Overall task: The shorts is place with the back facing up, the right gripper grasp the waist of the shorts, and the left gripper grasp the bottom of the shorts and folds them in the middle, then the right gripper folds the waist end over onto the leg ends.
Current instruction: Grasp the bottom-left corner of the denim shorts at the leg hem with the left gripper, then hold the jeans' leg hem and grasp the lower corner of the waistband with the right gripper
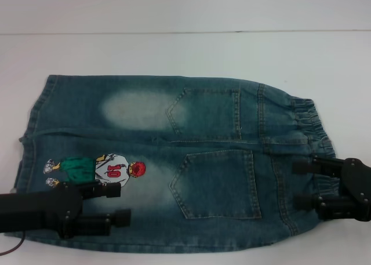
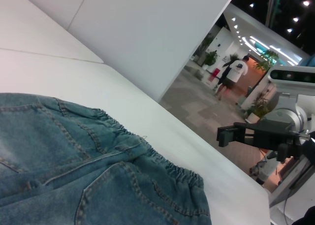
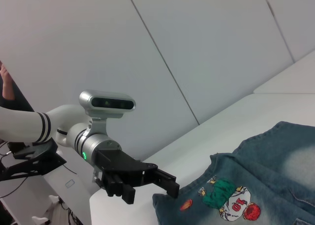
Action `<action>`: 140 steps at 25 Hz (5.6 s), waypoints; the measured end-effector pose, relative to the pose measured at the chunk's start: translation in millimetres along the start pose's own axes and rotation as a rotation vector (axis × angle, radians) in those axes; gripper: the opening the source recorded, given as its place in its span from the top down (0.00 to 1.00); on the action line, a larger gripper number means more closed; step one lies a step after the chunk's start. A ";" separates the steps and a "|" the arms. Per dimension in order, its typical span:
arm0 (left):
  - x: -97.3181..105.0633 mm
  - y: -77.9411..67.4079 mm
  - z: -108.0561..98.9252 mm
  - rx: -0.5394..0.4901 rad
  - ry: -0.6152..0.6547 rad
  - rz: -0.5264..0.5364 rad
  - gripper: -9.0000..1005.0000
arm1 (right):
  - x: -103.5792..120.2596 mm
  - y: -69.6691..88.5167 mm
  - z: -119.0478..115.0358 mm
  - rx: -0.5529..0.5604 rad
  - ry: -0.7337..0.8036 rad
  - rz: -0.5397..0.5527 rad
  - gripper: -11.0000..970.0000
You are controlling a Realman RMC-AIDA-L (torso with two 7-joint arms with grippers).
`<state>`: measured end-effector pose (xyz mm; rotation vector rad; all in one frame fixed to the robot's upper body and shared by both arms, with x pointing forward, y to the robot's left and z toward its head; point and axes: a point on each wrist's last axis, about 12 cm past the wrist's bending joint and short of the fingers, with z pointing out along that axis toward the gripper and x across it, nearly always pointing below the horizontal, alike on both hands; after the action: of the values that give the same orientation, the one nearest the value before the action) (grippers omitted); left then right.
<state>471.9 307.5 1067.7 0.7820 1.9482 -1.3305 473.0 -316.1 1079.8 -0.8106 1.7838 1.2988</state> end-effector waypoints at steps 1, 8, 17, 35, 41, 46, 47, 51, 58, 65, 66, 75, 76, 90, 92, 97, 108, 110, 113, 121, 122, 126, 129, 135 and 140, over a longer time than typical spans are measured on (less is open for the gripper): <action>-0.1 0.2 -0.3 -0.002 0.001 0.000 0.13 | 0.2 0.1 0.0 0.000 -0.001 0.001 0.05; -2.5 3.2 -13.8 -0.057 0.003 0.006 0.13 | 0.5 0.4 0.1 0.003 -0.010 0.002 0.05; -10.4 7.2 -42.1 -0.157 0.025 -0.012 0.13 | 0.6 0.6 0.4 0.002 -0.013 0.002 0.05; -8.1 13.8 -85.7 -0.376 0.185 -0.101 0.13 | 2.2 1.6 4.5 -0.001 -0.032 0.007 0.05; -8.9 14.7 -89.5 -0.400 0.241 -0.129 0.13 | 2.5 1.3 4.8 0.003 -0.032 0.008 0.05; -10.5 15.2 -95.8 -0.437 0.261 -0.141 0.13 | 4.0 1.8 3.7 0.008 -0.032 0.011 0.05; -10.7 15.3 -96.9 -0.443 0.265 -0.143 0.13 | 4.1 1.8 3.6 0.008 -0.032 0.012 0.05; -8.8 16.4 -99.6 -0.465 0.292 -0.161 0.13 | 4.3 1.7 3.4 0.009 -0.032 0.011 0.05; -8.1 17.2 -103.2 -0.489 0.329 -0.190 0.13 | 4.8 1.7 3.1 0.012 -0.032 0.011 0.05; -6.8 17.1 -103.6 -0.493 0.355 -0.204 0.13 | 4.0 1.6 2.2 0.015 -0.037 0.010 0.05; -6.7 17.1 -103.4 -0.492 0.361 -0.208 0.13 | 3.9 1.7 2.0 0.016 -0.040 0.010 0.05; -6.5 16.7 -101.5 -0.482 0.386 -0.224 0.13 | 4.4 2.0 0.9 0.018 -0.047 0.009 0.05; -6.4 16.7 -101.2 -0.480 0.387 -0.224 0.13 | 4.3 2.0 0.8 0.018 -0.048 0.008 0.05; -7.5 18.4 -94.5 -0.461 0.407 -0.222 0.13 | 5.0 2.6 -0.4 0.021 -0.051 0.010 0.05; -8.9 18.6 -93.4 -0.457 0.404 -0.218 0.13 | 5.1 2.6 -0.3 0.021 -0.051 0.010 0.05; -14.5 20.4 -87.7 -0.443 0.400 -0.202 0.13 | 4.9 2.6 -0.4 0.021 -0.051 0.009 0.05; -13.4 20.2 -86.4 -0.438 0.407 -0.208 0.19 | 5.5 2.8 -1.4 0.025 -0.051 0.009 0.05; -13.3 20.1 -87.2 -0.442 0.405 -0.208 0.20 | 5.5 2.8 -1.5 0.026 -0.051 0.009 0.05; -13.6 20.0 -87.7 -0.444 0.400 -0.207 0.22 | 5.5 2.9 -1.4 0.025 -0.053 0.009 0.05; -13.9 21.8 -83.0 -0.422 0.430 -0.221 0.41 | 5.5 4.2 -2.8 0.026 -0.072 0.007 0.05; -13.3 21.7 -82.3 -0.418 0.432 -0.224 0.43 | 5.5 4.3 -2.9 0.026 -0.074 0.007 0.05; -13.3 21.1 -81.1 -0.404 0.429 -0.230 0.62 | 5.9 4.9 -4.1 0.026 -0.076 0.008 0.05; -14.1 21.2 -81.4 -0.404 0.427 -0.230 0.73 | 6.4 5.4 -4.7 0.026 -0.077 0.009 0.06; -16.0 22.4 -79.1 -0.397 0.424 -0.227 0.91 | 7.4 6.4 -5.6 0.024 -0.079 0.010 0.06; -17.7 22.9 -78.4 -0.394 0.421 -0.224 0.97 | 9.4 7.4 -7.9 0.032 -0.084 0.015 0.06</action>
<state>486.5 386.5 1090.5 0.6998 2.5920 -0.8957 460.4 -322.1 1076.6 -0.7160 1.7425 1.2918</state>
